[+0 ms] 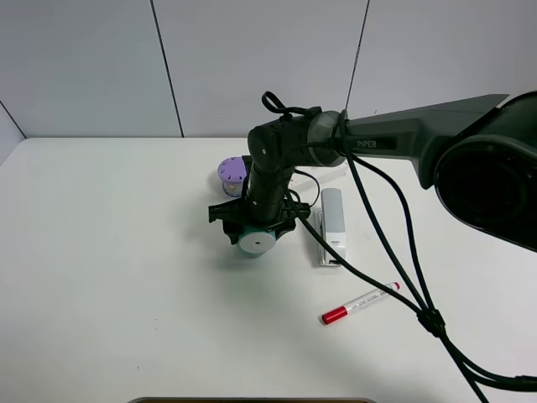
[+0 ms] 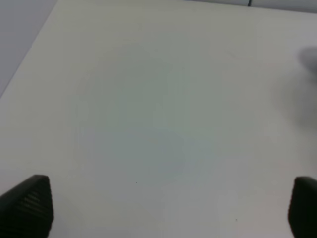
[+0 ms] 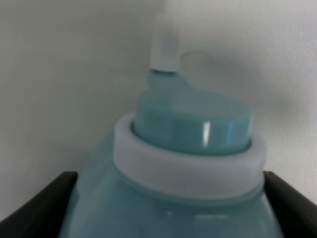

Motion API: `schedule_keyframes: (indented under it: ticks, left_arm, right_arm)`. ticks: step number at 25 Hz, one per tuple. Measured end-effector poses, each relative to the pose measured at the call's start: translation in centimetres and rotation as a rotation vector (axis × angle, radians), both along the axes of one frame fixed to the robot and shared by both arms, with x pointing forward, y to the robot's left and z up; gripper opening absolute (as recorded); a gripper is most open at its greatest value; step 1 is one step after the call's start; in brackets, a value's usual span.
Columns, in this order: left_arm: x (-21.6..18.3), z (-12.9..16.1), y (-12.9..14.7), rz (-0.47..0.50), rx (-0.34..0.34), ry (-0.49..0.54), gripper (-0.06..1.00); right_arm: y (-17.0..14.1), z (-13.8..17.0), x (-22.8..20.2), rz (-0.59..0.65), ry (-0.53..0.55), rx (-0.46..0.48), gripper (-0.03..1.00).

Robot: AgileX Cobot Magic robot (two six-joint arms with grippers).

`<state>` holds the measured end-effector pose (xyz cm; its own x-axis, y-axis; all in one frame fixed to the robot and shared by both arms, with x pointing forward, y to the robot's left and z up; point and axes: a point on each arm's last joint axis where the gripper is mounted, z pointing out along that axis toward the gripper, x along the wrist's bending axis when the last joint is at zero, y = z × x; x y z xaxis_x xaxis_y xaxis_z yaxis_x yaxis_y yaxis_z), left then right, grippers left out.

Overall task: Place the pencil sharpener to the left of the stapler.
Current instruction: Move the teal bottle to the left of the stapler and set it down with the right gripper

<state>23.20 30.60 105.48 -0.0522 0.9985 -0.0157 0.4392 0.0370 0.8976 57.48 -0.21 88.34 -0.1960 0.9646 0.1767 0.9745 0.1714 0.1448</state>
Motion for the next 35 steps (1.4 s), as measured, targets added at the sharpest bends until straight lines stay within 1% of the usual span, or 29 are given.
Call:
schedule_keyframes:
  ticks: [19,20,24,26,29,35]
  left_arm:
    - [0.00,0.00,0.00,0.000,0.000,0.000,0.95]
    - [0.00,0.00,0.00,0.000,0.000,0.000,0.95]
    - [0.00,0.00,0.00,0.000,0.000,0.000,0.95]
    - [0.00,0.00,0.00,0.000,0.000,0.000,0.95]
    - [0.00,0.00,0.00,0.000,0.000,0.000,0.95]
    - [0.00,0.00,0.00,0.000,0.000,0.000,0.95]
  right_arm:
    - [0.01,0.00,-0.01,0.003,0.000,0.001,0.68]
    - [0.07,-0.03,0.01,0.004,-0.001,0.006,0.71]
    - [0.24,-0.35,0.13,-0.002,-0.008,0.023,0.91]
    - [0.28,-0.34,0.13,-0.002,-0.008,0.027,0.96]
    - [0.29,-0.34,0.12,-0.003,-0.007,0.028,0.99]
    - [0.29,-0.34,0.12,-0.003,-0.007,0.028,0.99]
